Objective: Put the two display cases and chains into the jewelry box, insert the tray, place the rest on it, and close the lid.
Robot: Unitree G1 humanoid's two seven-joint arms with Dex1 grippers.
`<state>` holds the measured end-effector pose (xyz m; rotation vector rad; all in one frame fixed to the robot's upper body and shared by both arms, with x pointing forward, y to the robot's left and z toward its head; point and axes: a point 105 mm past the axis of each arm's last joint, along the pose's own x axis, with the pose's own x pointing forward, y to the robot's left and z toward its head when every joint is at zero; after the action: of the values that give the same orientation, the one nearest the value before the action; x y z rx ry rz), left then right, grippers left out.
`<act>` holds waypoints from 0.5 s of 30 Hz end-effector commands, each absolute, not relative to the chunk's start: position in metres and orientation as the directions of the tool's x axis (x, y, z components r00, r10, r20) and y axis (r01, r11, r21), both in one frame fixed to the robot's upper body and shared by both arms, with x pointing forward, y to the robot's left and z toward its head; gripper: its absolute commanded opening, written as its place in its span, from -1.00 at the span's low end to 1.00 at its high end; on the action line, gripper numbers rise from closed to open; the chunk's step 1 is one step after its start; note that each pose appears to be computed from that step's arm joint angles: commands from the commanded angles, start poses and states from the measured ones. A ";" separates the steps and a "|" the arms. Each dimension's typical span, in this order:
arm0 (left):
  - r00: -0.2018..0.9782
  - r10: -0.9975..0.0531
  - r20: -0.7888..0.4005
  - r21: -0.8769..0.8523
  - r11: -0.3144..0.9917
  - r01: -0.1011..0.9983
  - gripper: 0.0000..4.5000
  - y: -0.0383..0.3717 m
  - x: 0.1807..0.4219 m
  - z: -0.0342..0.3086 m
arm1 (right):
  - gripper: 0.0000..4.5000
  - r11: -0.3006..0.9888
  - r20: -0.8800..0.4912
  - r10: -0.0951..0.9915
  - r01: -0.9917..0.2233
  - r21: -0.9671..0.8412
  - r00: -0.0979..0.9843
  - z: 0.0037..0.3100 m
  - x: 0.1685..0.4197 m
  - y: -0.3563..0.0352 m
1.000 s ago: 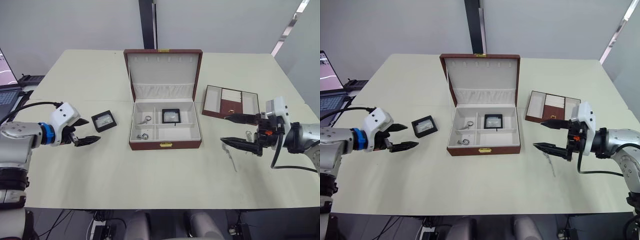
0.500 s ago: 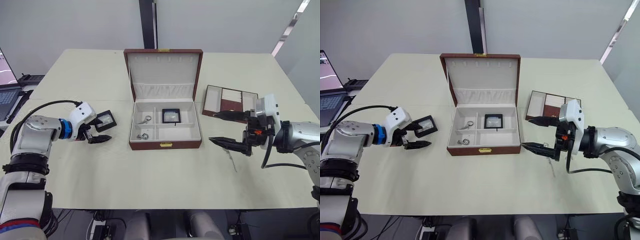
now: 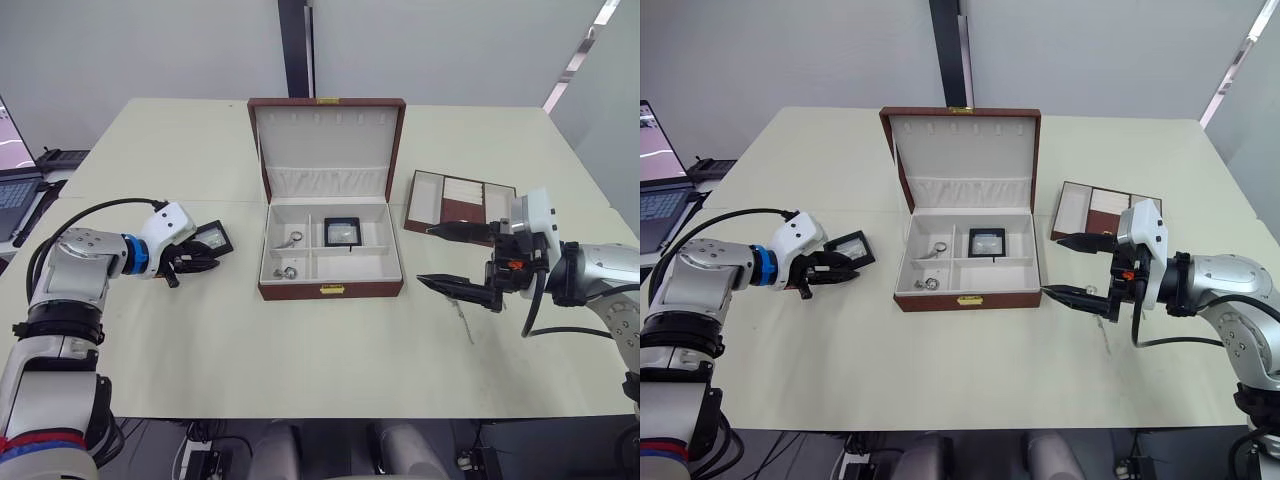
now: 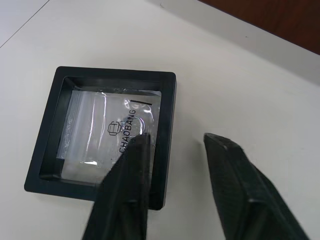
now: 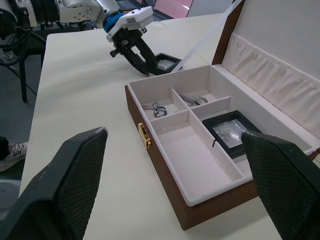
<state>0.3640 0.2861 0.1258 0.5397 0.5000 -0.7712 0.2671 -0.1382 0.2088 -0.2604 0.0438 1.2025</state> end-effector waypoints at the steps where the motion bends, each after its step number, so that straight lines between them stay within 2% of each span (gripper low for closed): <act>1: 0.634 -0.507 -0.584 0.288 0.601 0.745 -0.83 0.288 0.367 0.132 | 1.00 0.308 -0.154 0.927 -0.929 -0.206 0.342 0.217 0.263 -0.132; 2: 0.636 -0.506 -0.583 0.286 0.605 0.744 -0.99 0.288 0.367 0.132 | 1.00 0.305 -0.153 0.929 -0.930 -0.206 0.338 0.217 0.262 -0.132; 10: 0.637 -0.511 -0.577 0.282 0.608 0.742 -0.99 0.286 0.367 0.130 | 1.00 0.303 -0.160 0.925 -0.925 -0.230 0.344 0.218 0.262 -0.130; 15: 0.633 -0.532 -0.562 0.292 0.588 0.754 -0.99 0.284 0.363 0.141 | 1.00 0.317 -0.155 0.921 -0.919 -0.234 0.357 0.220 0.262 -0.133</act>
<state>0.3642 0.2839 0.1264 0.5398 0.4905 -0.7709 0.2659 -0.1345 0.2076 -0.2661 0.0441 1.2097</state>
